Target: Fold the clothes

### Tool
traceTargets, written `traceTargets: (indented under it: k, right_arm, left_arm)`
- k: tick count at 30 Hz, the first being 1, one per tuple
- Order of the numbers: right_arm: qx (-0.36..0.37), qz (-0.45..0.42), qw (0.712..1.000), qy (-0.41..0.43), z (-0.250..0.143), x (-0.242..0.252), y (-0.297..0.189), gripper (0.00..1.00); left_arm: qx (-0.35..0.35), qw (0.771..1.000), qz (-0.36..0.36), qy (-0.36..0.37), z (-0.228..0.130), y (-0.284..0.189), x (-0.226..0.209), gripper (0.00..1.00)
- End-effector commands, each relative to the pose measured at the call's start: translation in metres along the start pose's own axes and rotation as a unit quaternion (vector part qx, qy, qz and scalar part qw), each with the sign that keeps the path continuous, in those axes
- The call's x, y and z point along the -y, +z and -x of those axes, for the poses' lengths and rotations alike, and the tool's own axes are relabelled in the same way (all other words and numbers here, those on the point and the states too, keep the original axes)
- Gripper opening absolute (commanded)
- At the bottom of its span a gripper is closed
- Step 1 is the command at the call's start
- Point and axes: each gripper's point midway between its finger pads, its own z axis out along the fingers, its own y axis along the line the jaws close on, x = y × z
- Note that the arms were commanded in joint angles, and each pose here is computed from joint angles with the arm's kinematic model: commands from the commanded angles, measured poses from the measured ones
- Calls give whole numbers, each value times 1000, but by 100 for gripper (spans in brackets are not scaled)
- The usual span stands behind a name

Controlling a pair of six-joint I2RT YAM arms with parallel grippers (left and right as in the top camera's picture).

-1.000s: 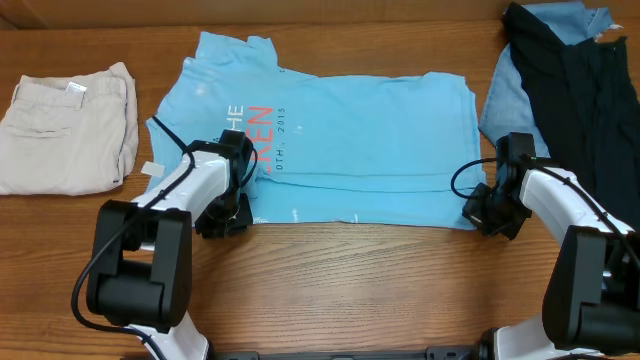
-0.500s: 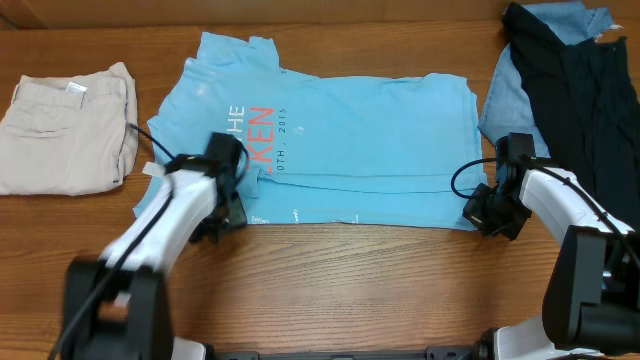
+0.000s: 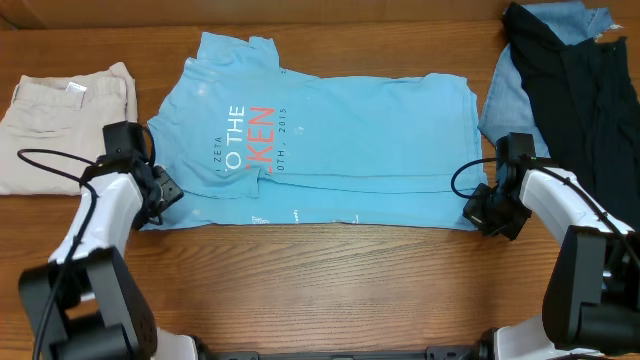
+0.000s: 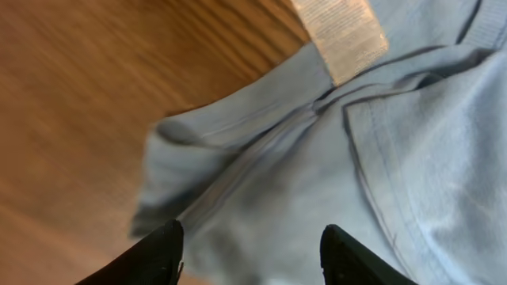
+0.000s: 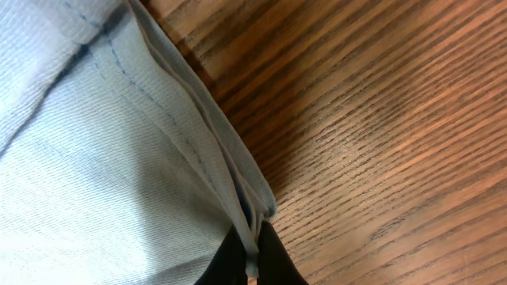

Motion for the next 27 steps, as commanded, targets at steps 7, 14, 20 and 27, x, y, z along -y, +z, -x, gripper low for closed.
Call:
traceTargets:
  k: [7, 14, 20, 27]
  right_arm:
    - [11, -31, 999, 3, 3, 12, 5, 4]
    - [12, -31, 999, 3, 3, 12, 5, 4]
    - [5, -35, 999, 1, 0, 14, 5, 4]
    - [-13, -45, 999, 1, -9, 18, 5, 4]
  left_arm:
    - [-33, 996, -65, 42, -10, 12, 24, 54]
    - [-57, 997, -11, 44, -27, 33, 3, 49]
    - [-117, 992, 43, 18, -56, 49, -21, 41]
    - [-157, 971, 166, -67, -73, 34, -87, 39]
